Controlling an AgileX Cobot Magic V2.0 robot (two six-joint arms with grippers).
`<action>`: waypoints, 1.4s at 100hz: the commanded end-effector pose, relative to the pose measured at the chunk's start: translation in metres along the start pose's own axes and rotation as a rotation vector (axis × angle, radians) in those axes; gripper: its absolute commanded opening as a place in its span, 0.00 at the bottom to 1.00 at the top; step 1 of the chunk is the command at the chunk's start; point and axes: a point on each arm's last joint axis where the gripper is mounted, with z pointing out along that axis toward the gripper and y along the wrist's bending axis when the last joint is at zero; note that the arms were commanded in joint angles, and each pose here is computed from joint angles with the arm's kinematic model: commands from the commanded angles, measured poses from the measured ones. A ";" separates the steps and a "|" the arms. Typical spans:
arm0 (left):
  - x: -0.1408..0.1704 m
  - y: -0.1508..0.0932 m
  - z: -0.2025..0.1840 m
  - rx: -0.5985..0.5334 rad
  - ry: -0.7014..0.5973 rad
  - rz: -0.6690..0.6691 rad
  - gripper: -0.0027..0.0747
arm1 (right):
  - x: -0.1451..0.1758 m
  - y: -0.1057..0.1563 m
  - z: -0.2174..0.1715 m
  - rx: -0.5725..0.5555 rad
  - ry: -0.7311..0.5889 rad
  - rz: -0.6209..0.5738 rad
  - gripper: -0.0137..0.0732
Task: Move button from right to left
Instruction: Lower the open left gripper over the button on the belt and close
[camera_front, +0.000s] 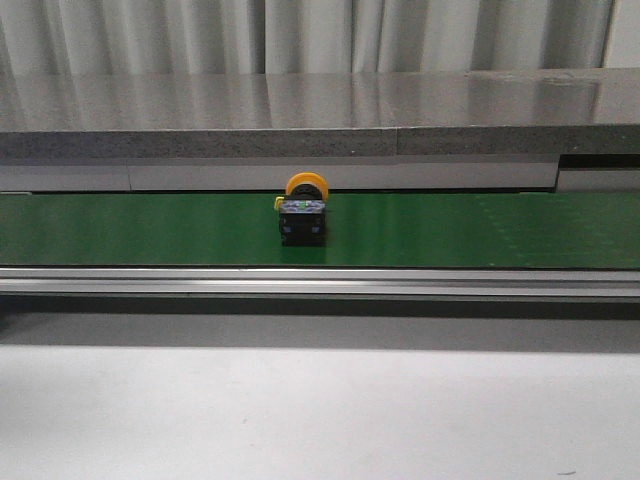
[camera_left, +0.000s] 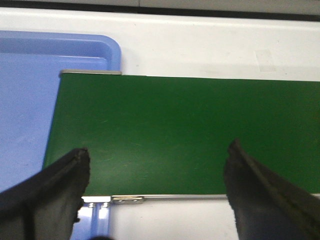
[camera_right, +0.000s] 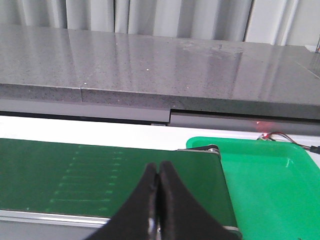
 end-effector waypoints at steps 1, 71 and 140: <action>-0.023 -0.014 0.003 0.047 -0.042 -0.003 0.72 | -0.014 0.000 -0.002 0.003 -0.090 0.007 0.08; -0.067 -0.128 0.111 0.074 0.333 0.103 0.72 | -0.015 0.000 -0.002 0.003 -0.090 0.007 0.08; -0.050 -0.135 0.145 0.069 0.500 0.050 0.72 | -0.015 0.000 -0.002 0.003 -0.090 0.007 0.08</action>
